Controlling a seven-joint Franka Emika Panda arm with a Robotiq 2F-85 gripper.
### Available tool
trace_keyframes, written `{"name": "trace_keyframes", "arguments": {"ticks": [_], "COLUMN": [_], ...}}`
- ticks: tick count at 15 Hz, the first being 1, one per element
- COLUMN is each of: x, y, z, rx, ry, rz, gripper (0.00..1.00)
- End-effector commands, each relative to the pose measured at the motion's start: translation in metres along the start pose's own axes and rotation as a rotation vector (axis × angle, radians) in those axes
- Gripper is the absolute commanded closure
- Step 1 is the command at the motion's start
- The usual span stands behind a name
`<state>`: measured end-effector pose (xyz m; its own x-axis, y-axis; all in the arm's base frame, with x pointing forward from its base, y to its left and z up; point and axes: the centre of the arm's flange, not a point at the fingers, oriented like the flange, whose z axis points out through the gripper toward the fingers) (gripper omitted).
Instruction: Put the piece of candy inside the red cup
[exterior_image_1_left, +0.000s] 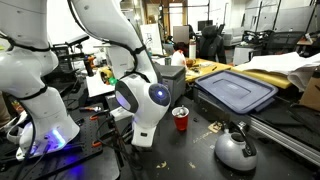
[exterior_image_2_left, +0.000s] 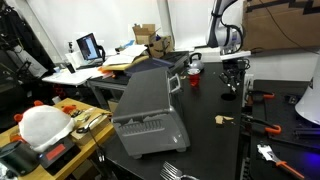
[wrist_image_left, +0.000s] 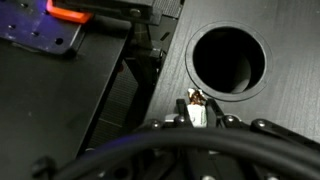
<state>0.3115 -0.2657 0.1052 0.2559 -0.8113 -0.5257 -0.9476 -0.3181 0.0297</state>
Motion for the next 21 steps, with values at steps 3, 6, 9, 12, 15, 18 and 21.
{"name": "trace_keyframes", "arguments": {"ticks": [3,6,9,12,15,18,21], "x": [-0.029,-0.045,-0.059,-0.077,-0.093,-0.109,-0.121], "y": [-0.009,-0.019,-0.029,-0.036,-0.04,-0.043,-0.046], "z": [-0.018,-0.029,-0.04,-0.051,-0.06,-0.067,-0.075], "rx": [0.021,0.019,0.01,-0.017,-0.051,-0.094,-0.125], "ry": [-0.02,-0.009,0.018,0.053,0.087,0.121,0.157], "rz": [-0.038,-0.078,-0.123,-0.188,-0.256,-0.325,-0.377], "gripper": [0.94,0.94,0.94,0.94,0.94,0.94,0.94]}}
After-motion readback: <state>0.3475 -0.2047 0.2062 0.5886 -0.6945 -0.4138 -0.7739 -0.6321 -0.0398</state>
